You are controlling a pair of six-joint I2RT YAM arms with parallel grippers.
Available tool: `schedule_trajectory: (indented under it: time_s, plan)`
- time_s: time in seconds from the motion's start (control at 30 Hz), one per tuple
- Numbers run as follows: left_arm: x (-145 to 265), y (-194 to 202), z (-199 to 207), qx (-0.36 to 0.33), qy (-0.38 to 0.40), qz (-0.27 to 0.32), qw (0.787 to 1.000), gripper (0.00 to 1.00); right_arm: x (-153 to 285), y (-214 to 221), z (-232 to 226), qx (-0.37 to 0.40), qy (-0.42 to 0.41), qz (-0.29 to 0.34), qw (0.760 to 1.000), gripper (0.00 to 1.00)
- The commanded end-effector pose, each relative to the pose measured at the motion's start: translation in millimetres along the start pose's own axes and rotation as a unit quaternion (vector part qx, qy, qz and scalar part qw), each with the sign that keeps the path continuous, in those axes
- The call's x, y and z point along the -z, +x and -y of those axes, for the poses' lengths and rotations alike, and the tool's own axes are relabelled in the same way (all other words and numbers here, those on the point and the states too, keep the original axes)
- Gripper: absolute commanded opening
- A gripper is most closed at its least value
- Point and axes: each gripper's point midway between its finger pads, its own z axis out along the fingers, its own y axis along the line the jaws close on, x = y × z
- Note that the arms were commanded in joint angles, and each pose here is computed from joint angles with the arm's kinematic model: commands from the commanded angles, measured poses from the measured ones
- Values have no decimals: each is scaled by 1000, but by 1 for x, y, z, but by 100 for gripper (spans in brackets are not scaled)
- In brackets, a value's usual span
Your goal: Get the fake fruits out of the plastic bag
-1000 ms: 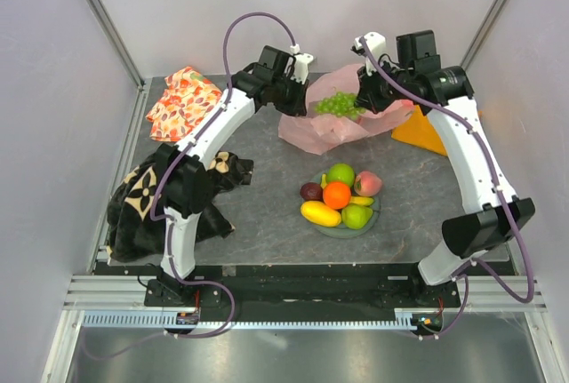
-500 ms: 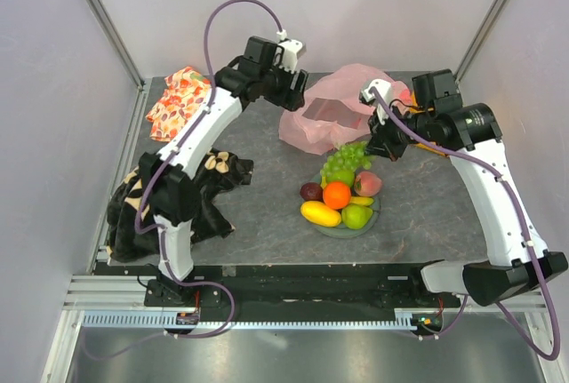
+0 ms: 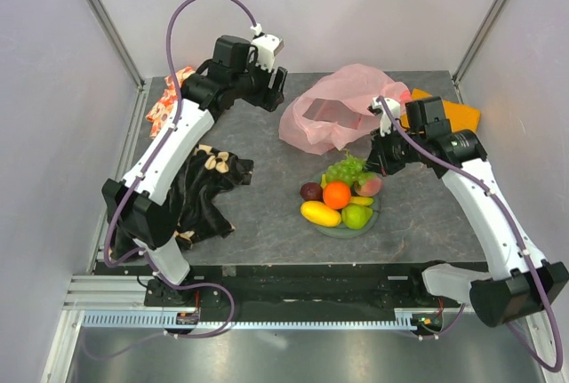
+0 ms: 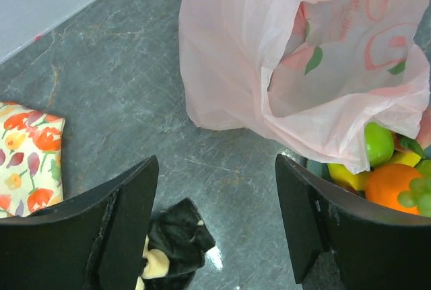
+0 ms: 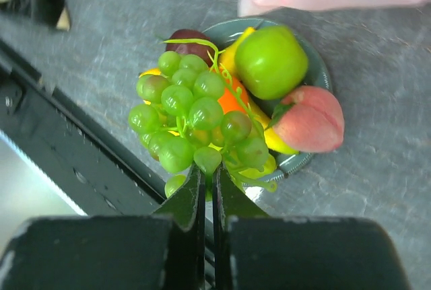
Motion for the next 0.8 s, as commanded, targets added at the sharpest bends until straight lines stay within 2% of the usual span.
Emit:
schedule_trajectory:
  time_s: [0.0,0.4,0.77]
  plan:
    - [8,-9,-10,-25,-19,16,999,77,9,-16,13,-85,69,60,992,0]
    - [2,-3,-15,-35,-28,5,999,77,-28,-13,41,-126,101,66,985,0]
    - [5,11,-16,-45,-33,-10,998,77,-42,33,37,-122,81,-1,989,0]
